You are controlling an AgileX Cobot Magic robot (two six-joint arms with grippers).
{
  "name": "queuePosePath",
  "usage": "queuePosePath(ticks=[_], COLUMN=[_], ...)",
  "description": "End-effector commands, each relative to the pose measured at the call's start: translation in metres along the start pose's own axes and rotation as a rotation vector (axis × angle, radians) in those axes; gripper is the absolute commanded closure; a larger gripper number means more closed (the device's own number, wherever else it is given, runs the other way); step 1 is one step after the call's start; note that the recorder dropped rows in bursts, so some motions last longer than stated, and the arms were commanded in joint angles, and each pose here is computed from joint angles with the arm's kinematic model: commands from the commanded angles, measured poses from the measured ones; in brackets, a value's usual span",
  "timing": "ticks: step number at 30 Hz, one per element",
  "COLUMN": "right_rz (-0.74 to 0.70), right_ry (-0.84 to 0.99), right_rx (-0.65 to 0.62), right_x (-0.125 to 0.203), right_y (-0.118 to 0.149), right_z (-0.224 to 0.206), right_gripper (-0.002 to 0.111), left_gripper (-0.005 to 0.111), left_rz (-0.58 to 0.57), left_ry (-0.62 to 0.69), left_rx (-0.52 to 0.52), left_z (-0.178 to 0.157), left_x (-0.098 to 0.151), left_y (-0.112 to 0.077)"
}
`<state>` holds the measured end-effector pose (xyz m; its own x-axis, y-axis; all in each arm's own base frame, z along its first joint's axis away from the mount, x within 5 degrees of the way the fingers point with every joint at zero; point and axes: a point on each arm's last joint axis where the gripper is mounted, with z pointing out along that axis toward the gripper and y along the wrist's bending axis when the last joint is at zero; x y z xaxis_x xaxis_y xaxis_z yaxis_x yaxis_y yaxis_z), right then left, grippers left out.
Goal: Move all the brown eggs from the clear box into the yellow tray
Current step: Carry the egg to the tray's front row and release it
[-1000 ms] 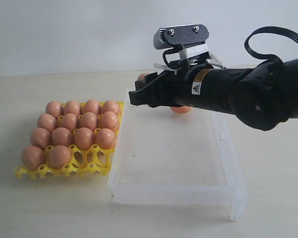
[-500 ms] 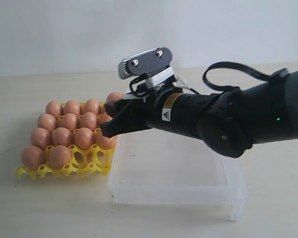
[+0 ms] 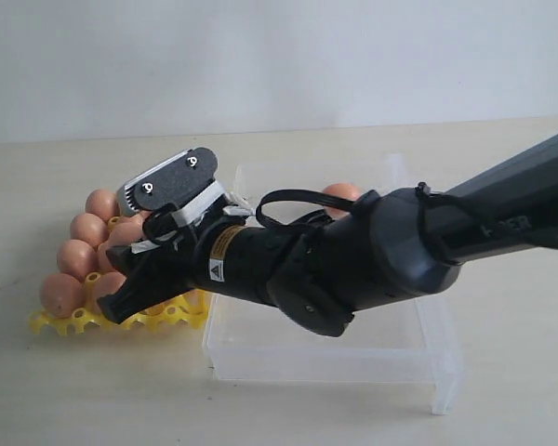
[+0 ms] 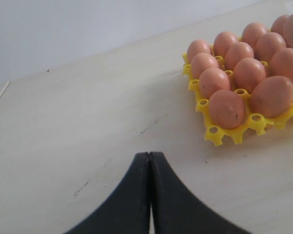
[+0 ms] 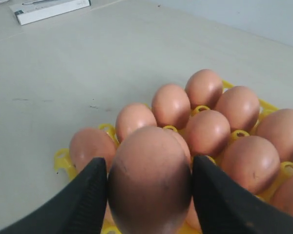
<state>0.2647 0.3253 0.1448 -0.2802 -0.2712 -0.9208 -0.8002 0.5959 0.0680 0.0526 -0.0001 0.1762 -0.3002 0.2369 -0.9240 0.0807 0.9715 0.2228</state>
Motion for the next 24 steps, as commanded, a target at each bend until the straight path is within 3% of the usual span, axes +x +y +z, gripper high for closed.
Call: queuePosePath(ticks=[1,7,11,16,19,24], right_rz=[-0.014,-0.005,-0.003,0.005,0.024,0.025], right_ry=[0.019,0.046,0.052,0.062,0.06,0.06], right_rx=[-0.002,0.002,0.002,0.007,0.017,0.017], right_x=[0.005,0.01,0.013,0.016,0.016,0.016], right_y=[0.0,-0.001,-0.001,-0.001,-0.002,-0.002], right_z=[0.009,0.012,0.014,0.015,0.015,0.015], right_gripper=[0.108,0.108,0.093,0.059,0.053,0.053], left_gripper=[0.107,0.107,0.107,0.107,0.107,0.107], left_rz=[-0.004,-0.004,-0.004,-0.004,-0.004,-0.004], left_ry=[-0.015,-0.015,-0.015,-0.015,-0.015,-0.015], left_rx=[-0.002,-0.002,-0.002,-0.002,-0.002,-0.002], left_z=[-0.001,-0.001,-0.001,-0.001,-0.001,-0.001], left_x=[-0.002,-0.002,-0.002,-0.002,-0.002,-0.002], left_y=[0.0,0.0,0.0,0.0,0.0,0.0])
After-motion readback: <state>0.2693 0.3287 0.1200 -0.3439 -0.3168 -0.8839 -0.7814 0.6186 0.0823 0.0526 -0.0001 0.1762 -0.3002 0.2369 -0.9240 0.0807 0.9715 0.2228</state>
